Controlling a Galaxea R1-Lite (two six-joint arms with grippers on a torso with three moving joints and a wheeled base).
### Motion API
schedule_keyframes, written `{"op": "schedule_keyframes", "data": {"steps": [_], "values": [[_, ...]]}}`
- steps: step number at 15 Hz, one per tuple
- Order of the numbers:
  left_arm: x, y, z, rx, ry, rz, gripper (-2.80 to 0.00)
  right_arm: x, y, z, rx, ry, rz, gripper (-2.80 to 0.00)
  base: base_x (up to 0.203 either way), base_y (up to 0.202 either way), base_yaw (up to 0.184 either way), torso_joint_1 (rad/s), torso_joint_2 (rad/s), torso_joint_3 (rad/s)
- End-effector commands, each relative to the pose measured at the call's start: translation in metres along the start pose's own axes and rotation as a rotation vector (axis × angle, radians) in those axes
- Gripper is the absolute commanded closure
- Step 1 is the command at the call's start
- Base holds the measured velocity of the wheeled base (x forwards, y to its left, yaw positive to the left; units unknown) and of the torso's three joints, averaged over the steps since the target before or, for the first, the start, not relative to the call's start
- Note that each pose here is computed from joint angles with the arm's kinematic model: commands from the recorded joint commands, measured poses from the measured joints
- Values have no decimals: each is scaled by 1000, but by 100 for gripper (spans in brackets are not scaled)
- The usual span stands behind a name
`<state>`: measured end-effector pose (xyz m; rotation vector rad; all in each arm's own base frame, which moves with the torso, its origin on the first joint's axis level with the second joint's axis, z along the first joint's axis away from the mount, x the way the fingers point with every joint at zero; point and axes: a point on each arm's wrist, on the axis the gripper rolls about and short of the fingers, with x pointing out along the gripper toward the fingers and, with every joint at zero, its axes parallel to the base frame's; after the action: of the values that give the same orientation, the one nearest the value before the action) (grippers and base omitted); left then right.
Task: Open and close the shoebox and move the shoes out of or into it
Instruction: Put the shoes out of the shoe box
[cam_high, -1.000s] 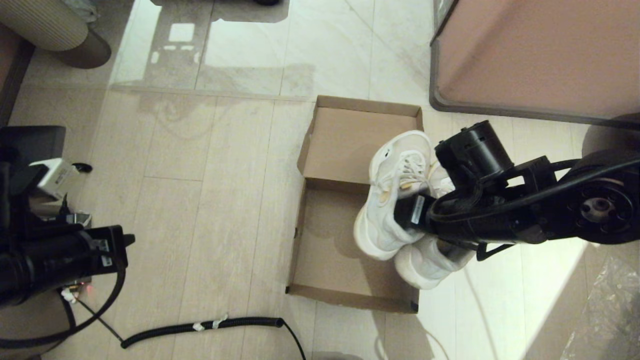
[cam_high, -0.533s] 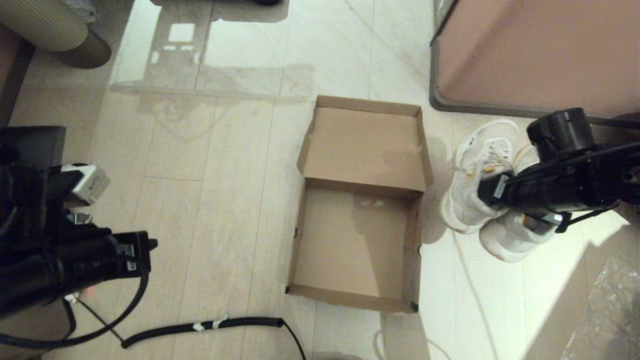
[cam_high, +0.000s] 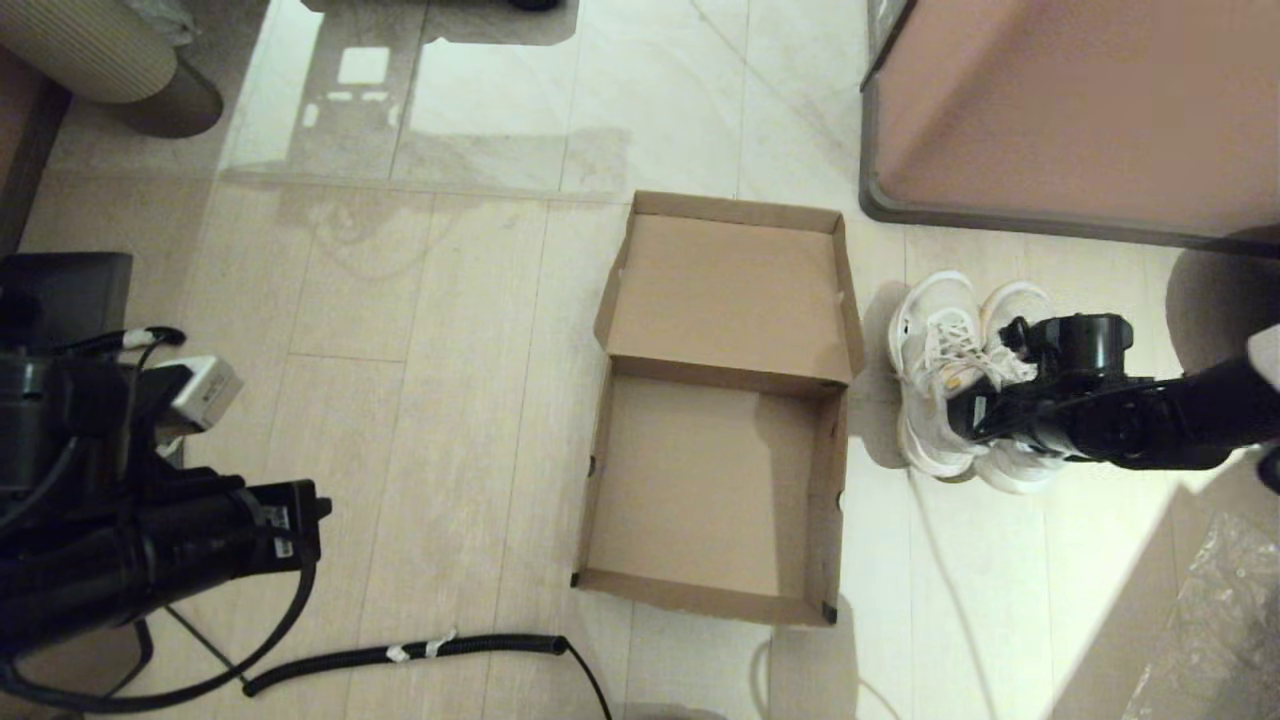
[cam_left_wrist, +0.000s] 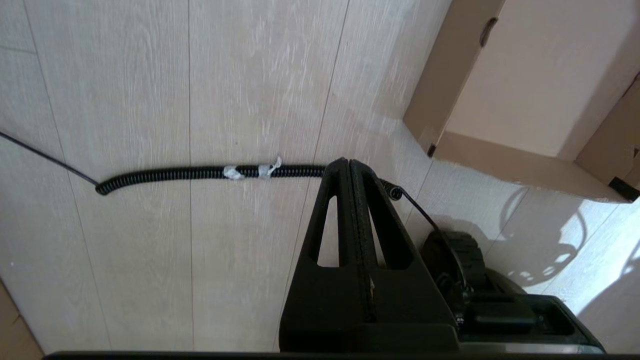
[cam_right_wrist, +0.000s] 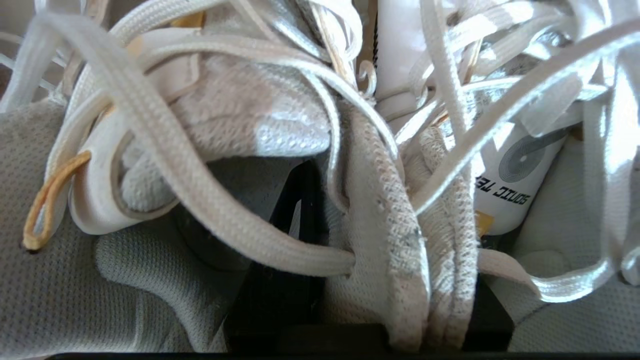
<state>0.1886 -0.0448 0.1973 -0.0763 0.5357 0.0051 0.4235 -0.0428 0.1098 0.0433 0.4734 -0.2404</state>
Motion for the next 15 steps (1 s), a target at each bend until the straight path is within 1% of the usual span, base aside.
{"op": "schedule_keyframes", "data": {"steps": [1, 3, 4, 8, 11, 15], "values": [[1, 0, -1, 2, 7, 1, 0, 66, -1, -43, -22, 26, -8, 0, 0, 0, 0, 0, 0, 0], [1, 0, -1, 1, 8, 2, 0, 81, -3, -38, -28, -34, -7, 0, 0, 0, 0, 0, 0, 0], [2, 0, -1, 3, 10, 4, 0, 81, -2, -35, -28, -43, -5, -280, 0, 0, 0, 0, 0, 0], [1, 0, -2, -1, 6, 5, 0, 70, -4, -23, -23, -67, -5, -280, 0, 0, 0, 0, 0, 0], [-1, 0, -1, -1, -1, 2, 0, 35, -6, -2, -20, -98, 0, -280, 0, 0, 0, 0, 0, 0], [-3, 1, -1, -19, -6, 1, 0, -15, -11, 3, -18, -89, 1, -280, 0, 0, 0, 0, 0, 0]]}}
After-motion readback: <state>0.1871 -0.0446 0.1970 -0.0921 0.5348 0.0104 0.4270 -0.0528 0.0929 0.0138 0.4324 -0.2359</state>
